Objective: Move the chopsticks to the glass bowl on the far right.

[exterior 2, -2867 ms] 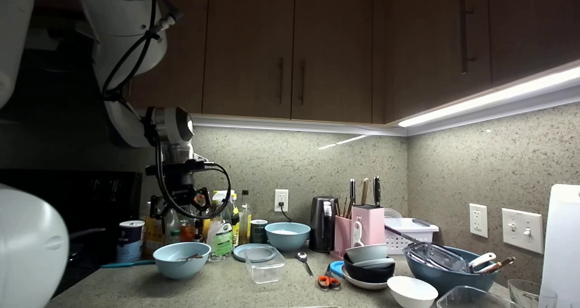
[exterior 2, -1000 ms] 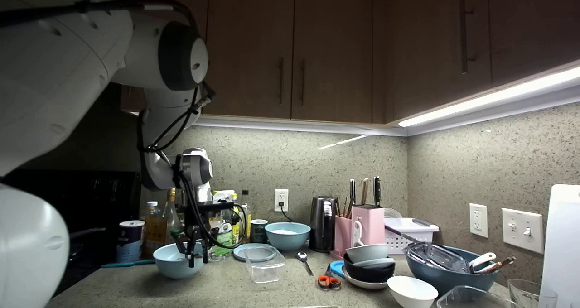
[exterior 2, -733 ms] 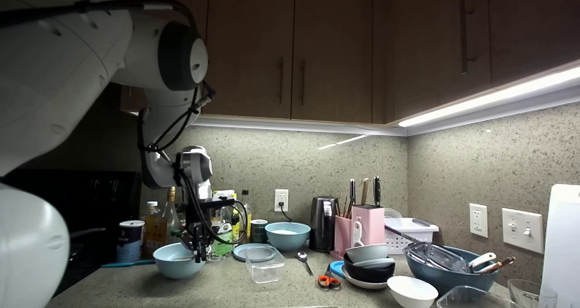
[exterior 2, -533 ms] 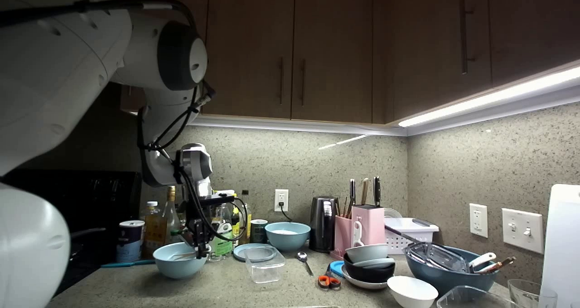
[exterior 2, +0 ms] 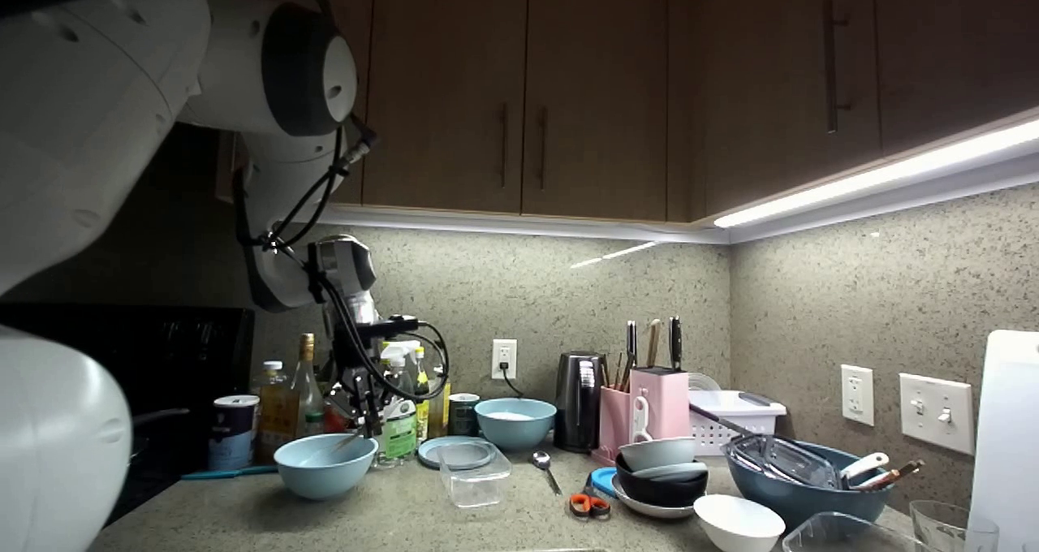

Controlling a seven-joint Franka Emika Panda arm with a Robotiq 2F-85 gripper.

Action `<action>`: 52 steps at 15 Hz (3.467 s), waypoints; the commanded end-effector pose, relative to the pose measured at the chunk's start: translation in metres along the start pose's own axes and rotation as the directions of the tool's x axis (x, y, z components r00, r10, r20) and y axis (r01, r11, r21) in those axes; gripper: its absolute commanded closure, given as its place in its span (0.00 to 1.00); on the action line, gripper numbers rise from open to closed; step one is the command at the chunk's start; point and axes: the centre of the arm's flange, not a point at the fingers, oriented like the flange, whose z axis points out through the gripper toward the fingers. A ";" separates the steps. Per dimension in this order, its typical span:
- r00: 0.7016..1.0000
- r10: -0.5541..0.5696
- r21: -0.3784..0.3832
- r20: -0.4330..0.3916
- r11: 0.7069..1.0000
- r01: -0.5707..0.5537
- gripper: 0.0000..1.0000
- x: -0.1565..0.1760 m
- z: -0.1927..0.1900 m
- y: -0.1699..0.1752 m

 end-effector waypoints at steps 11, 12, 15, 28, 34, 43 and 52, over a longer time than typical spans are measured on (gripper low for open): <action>0.767 0.622 -0.001 0.159 0.777 -0.630 0.91 -0.189 -0.056 -0.061; 0.766 0.627 0.045 0.141 0.769 -0.638 0.91 -0.191 -0.055 -0.064; 0.779 0.605 0.029 0.168 0.787 -0.617 0.88 -0.179 -0.058 -0.050; 0.694 0.694 -0.197 0.190 0.720 -0.666 0.92 -0.284 0.007 0.037; 0.518 0.837 -0.024 0.177 0.530 -0.848 0.91 -0.367 0.051 0.045; 0.426 0.882 0.000 0.200 0.435 -0.900 0.91 -0.396 0.052 0.071; 0.040 0.965 0.070 0.258 0.023 -0.997 0.91 -0.547 0.080 0.131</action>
